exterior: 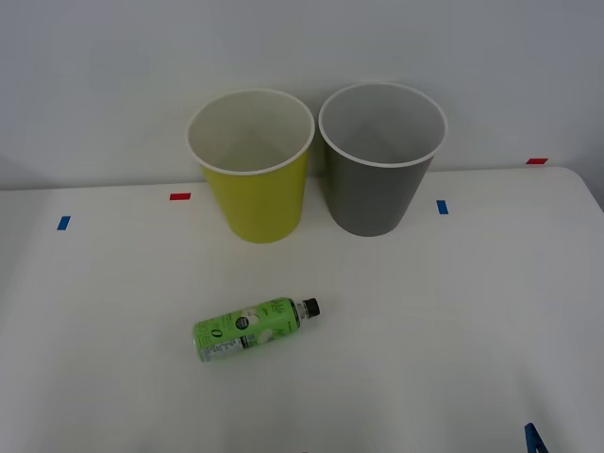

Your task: Put cans in the gray bin and PET bottles in the light green bin.

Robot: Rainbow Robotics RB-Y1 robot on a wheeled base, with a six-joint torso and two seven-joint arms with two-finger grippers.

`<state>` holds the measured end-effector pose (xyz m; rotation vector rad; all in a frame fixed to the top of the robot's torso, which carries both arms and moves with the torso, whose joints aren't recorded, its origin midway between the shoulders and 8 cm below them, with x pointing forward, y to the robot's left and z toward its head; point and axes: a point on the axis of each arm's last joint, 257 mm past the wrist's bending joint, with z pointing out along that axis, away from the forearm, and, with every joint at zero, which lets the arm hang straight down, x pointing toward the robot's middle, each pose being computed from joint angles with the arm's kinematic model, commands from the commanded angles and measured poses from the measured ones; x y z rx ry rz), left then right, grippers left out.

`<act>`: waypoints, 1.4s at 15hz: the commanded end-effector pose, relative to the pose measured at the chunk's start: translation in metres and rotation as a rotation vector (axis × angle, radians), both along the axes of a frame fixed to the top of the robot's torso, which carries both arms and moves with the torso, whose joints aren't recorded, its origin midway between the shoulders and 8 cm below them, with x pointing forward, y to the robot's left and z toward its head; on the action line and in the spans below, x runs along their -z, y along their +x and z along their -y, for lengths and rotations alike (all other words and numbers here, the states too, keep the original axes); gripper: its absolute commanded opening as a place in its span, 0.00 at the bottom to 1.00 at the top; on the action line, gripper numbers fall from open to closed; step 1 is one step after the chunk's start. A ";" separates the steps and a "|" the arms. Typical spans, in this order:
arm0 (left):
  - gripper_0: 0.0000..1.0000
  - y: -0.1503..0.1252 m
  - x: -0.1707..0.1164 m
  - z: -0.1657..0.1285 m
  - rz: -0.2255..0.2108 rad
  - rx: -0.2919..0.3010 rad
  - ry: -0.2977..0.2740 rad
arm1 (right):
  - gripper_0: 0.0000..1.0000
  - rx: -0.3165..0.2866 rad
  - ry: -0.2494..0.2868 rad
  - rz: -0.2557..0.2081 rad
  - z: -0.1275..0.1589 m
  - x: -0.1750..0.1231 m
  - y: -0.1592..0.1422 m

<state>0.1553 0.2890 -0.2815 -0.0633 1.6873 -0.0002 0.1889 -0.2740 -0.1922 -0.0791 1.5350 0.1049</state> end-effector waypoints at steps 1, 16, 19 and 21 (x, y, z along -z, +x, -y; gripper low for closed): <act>1.00 0.000 0.000 0.000 0.000 0.000 0.000 | 0.94 0.000 0.000 0.000 0.000 0.000 0.000; 1.00 0.000 0.000 0.000 0.000 0.000 0.000 | 0.94 0.000 0.000 0.000 0.000 0.000 0.000; 1.00 0.000 0.000 0.000 0.000 0.000 0.000 | 0.94 0.000 0.000 0.000 0.000 0.000 0.000; 1.00 0.000 0.000 0.000 0.000 0.000 0.000 | 0.94 0.000 0.000 0.000 0.000 0.000 0.000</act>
